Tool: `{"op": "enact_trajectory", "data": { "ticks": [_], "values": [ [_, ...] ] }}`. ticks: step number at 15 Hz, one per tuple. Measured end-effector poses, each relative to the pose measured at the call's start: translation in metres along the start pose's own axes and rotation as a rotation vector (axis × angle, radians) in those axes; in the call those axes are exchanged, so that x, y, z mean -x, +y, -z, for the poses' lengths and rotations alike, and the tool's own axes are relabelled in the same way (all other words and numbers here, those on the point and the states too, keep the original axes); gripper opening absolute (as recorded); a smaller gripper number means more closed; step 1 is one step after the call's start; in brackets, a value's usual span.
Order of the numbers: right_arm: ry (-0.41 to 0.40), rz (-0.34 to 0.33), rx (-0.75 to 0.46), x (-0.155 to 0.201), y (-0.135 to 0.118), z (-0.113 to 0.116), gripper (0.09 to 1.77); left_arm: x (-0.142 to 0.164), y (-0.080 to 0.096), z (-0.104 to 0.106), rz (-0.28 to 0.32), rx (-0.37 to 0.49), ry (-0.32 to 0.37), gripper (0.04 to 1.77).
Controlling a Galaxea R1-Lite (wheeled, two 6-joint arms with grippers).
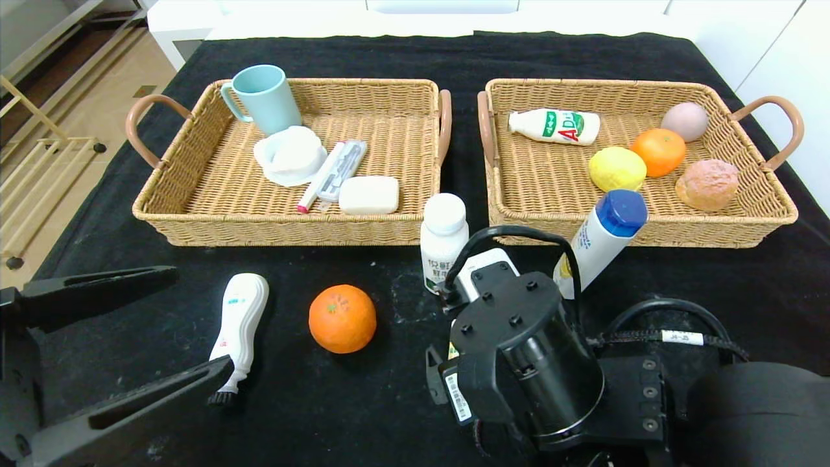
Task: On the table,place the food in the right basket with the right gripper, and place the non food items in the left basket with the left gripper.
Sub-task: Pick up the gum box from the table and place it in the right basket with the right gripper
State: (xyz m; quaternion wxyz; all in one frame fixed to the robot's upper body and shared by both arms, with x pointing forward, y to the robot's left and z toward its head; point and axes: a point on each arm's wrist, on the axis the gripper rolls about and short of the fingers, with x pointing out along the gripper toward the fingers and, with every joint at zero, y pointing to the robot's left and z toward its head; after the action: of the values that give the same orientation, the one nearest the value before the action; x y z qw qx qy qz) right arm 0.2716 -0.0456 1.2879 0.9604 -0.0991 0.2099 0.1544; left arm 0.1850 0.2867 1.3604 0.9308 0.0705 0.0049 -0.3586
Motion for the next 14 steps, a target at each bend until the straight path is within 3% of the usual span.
{"op": "enact_trajectory", "data": {
  "ticks": [14],
  "values": [
    [0.038, 0.021, 0.008, -0.022, 0.011, 0.011, 1.71, 0.005, -0.001, -0.003, -0.003, -0.008, -0.022, 1.72]
  ]
}}
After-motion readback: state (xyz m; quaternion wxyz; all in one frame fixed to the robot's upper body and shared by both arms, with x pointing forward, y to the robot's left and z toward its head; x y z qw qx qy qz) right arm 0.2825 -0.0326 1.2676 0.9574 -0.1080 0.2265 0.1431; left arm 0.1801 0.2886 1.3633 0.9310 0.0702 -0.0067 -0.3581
